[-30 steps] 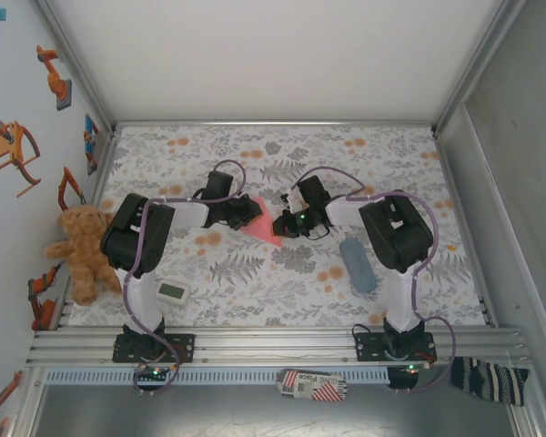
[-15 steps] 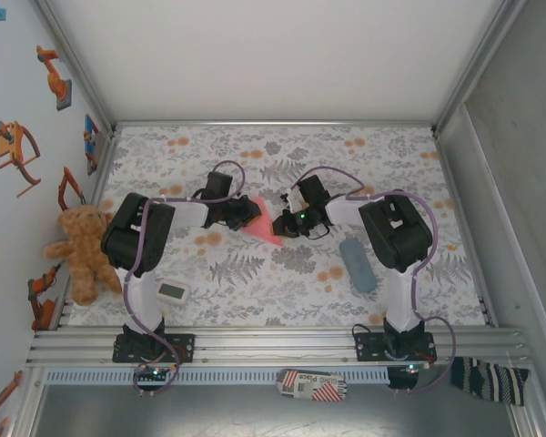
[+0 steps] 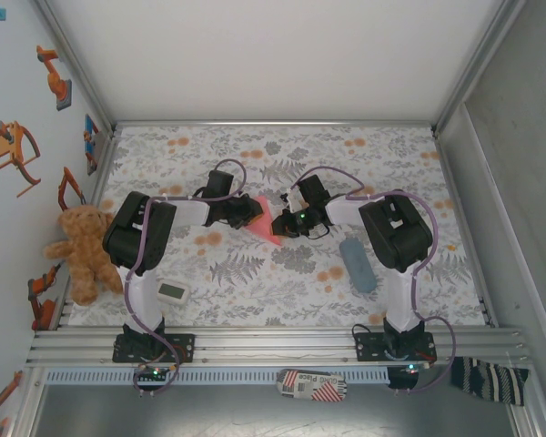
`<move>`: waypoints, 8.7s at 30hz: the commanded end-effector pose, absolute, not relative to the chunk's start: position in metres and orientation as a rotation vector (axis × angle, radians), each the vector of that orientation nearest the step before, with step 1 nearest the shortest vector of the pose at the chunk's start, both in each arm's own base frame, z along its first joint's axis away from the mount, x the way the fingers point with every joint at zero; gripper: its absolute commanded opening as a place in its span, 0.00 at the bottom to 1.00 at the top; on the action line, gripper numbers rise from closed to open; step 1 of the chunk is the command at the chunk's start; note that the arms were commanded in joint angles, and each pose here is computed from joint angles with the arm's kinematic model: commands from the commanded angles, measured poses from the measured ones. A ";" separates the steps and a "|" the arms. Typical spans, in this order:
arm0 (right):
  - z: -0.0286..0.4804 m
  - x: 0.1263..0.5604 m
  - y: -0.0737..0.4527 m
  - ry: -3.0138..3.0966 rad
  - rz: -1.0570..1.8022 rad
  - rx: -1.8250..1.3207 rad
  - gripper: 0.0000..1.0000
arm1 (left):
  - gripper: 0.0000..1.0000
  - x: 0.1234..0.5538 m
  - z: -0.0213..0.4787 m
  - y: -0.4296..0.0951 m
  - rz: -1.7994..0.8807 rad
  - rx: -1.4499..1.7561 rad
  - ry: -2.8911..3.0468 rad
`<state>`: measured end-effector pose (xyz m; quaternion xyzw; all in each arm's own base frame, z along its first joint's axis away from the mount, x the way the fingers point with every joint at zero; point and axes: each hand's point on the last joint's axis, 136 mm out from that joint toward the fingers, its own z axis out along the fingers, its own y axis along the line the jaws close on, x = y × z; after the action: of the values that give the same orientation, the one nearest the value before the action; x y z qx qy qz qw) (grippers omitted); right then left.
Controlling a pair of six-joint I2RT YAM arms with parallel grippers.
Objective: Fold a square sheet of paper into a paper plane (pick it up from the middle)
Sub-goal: Fourth fold the wing at the center of the table.
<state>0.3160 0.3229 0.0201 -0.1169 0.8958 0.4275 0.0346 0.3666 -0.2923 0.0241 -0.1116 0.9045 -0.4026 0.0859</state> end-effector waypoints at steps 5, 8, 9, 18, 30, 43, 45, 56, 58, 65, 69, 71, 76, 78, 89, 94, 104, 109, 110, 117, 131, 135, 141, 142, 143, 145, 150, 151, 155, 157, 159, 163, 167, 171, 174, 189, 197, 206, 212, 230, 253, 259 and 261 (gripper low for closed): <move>-0.030 0.289 0.303 2.951 1.181 -0.289 0.13 | 0.18 0.369 0.019 -0.294 -1.200 -0.303 2.711; -0.029 0.288 0.304 2.950 1.187 -0.290 0.13 | 0.18 0.368 0.017 -0.293 -1.194 -0.307 2.718; -0.027 0.289 0.304 2.944 1.189 -0.293 0.13 | 0.18 0.368 0.016 -0.293 -1.190 -0.308 2.721; 0.023 0.292 0.315 2.842 1.316 -0.340 0.17 | 0.18 0.363 0.005 -0.288 -1.161 -0.331 2.755; 0.042 0.287 0.311 2.839 1.353 -0.312 0.19 | 0.19 0.362 0.006 -0.288 -1.164 -0.324 2.755; 0.026 0.285 0.308 2.882 1.343 -0.277 0.12 | 0.21 0.363 0.012 -0.290 -1.178 -0.315 2.745; 0.024 0.284 0.308 2.890 1.340 -0.275 0.12 | 0.21 0.363 0.015 -0.291 -1.187 -0.310 2.739; 0.008 0.281 0.303 2.922 1.300 -0.277 0.11 | 0.28 0.372 0.060 -0.303 -1.302 -0.246 2.628; 0.005 0.280 0.301 2.930 1.285 -0.281 0.11 | 0.28 0.372 0.066 -0.303 -1.308 -0.243 2.617; 0.004 0.280 0.300 2.928 1.262 -0.299 0.12 | 0.30 0.363 0.074 -0.297 -1.303 -0.247 2.605; 0.003 0.279 0.299 2.930 1.255 -0.303 0.12 | 0.30 0.353 0.074 -0.295 -1.312 -0.236 2.603; 0.002 0.280 0.298 2.930 1.251 -0.304 0.12 | 0.30 0.346 0.071 -0.296 -1.311 -0.232 2.617; 0.001 0.279 0.298 2.931 1.245 -0.307 0.12 | 0.28 0.336 0.062 -0.303 -1.306 -0.206 2.646; -0.001 0.279 0.297 2.933 1.243 -0.308 0.12 | 0.28 0.336 0.059 -0.307 -1.308 -0.202 2.654; -0.003 0.279 0.297 2.938 1.232 -0.303 0.12 | 0.26 0.343 0.046 -0.318 -1.314 -0.199 2.682; -0.003 0.279 0.296 2.937 1.232 -0.303 0.13 | 0.26 0.345 0.044 -0.321 -1.318 -0.194 2.686; -0.004 0.279 0.293 2.942 1.231 -0.292 0.14 | 0.26 0.347 0.039 -0.323 -1.309 -0.200 2.699; -0.004 0.280 0.293 2.941 1.229 -0.290 0.14 | 0.26 0.346 0.035 -0.322 -1.301 -0.206 2.711; -0.004 0.279 0.293 2.942 1.232 -0.292 0.14 | 0.26 0.346 0.034 -0.322 -1.300 -0.206 2.713; -0.003 0.279 0.293 2.940 1.233 -0.293 0.14 | 0.26 0.346 0.030 -0.321 -1.288 -0.212 2.723; -0.001 0.279 0.293 2.938 1.236 -0.294 0.14 | 0.26 0.344 0.019 -0.320 -1.273 -0.222 2.750; -0.001 0.279 0.293 2.937 1.235 -0.295 0.14 | 0.26 0.344 0.018 -0.319 -1.261 -0.227 2.759; 0.009 0.281 0.294 2.913 1.242 -0.289 0.15 | 0.26 0.336 0.003 -0.309 -1.170 -0.257 2.824; 0.014 0.283 0.294 2.901 1.244 -0.285 0.16 | 0.26 0.335 0.001 -0.307 -1.158 -0.258 2.834; 0.021 0.284 0.294 2.884 1.247 -0.284 0.17 | 0.26 0.334 -0.002 -0.306 -1.149 -0.263 2.843; 0.032 0.286 0.293 2.850 1.262 -0.277 0.23 | 0.26 0.331 -0.006 -0.304 -1.135 -0.271 2.858; 0.055 0.290 0.286 2.781 1.275 -0.242 0.30 | 0.26 0.331 -0.009 -0.304 -1.131 -0.282 2.864; 0.058 0.292 0.284 2.770 1.275 -0.233 0.30 | 0.26 0.332 -0.009 -0.304 -1.131 -0.286 2.864; 0.067 0.296 0.286 2.731 1.293 -0.245 0.27 | 0.26 0.332 -0.009 -0.304 -1.132 -0.283 2.864; 0.070 0.298 0.291 2.716 1.332 -0.261 0.24 | 0.26 0.332 -0.009 -0.304 -1.131 -0.285 2.864; 0.071 0.297 0.298 2.709 1.357 -0.285 0.21 | 0.26 0.332 -0.010 -0.304 -1.130 -0.288 2.866; 0.074 0.295 0.313 2.702 1.384 -0.341 0.16 | 0.26 0.331 -0.010 -0.304 -1.128 -0.291 2.871; 0.068 0.294 0.323 2.718 1.384 -0.367 0.12 | 0.26 0.331 -0.012 -0.303 -1.122 -0.297 2.878; 0.058 0.296 0.327 2.744 1.375 -0.357 0.10 | 0.26 0.331 -0.012 -0.303 -1.119 -0.304 2.883; 0.053 0.296 0.331 2.761 1.380 -0.363 0.09 | 0.25 0.330 -0.013 -0.302 -1.111 -0.308 2.891; 0.030 0.292 0.325 2.843 1.258 -0.369 0.07 | 0.23 0.324 -0.027 -0.295 -1.040 -0.370 2.962; 0.022 0.287 0.322 2.875 1.253 -0.357 0.07 | 0.23 0.323 -0.029 -0.294 -1.033 -0.371 2.969; 0.015 0.284 0.319 2.903 1.237 -0.348 0.07 | 0.23 0.321 -0.031 -0.292 -1.016 -0.381 2.984; 0.010 0.282 0.316 2.920 1.210 -0.340 0.07 | 0.23 0.320 -0.034 -0.289 -0.992 -0.399 2.999; -0.013 0.262 0.286 3.079 0.988 -0.325 0.06 | 0.22 0.318 -0.045 -0.274 -0.847 -0.489 3.058; 0.061 0.256 0.296 2.837 1.171 -0.470 0.06 | 0.22 0.320 -0.043 -0.276 -0.881 -0.506 3.057; 0.054 0.285 0.315 2.816 1.148 -0.420 0.03 | 0.22 0.323 -0.039 -0.278 -0.900 -0.498 3.046; 0.050 0.291 0.320 2.816 1.135 -0.412 0.02 | 0.22 0.323 -0.037 -0.279 -0.909 -0.497 3.040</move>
<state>0.2809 0.3102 0.0551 -0.1404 0.9149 0.3774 0.0291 0.3489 -0.3117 0.0154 -0.1059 0.9231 -0.3694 0.0177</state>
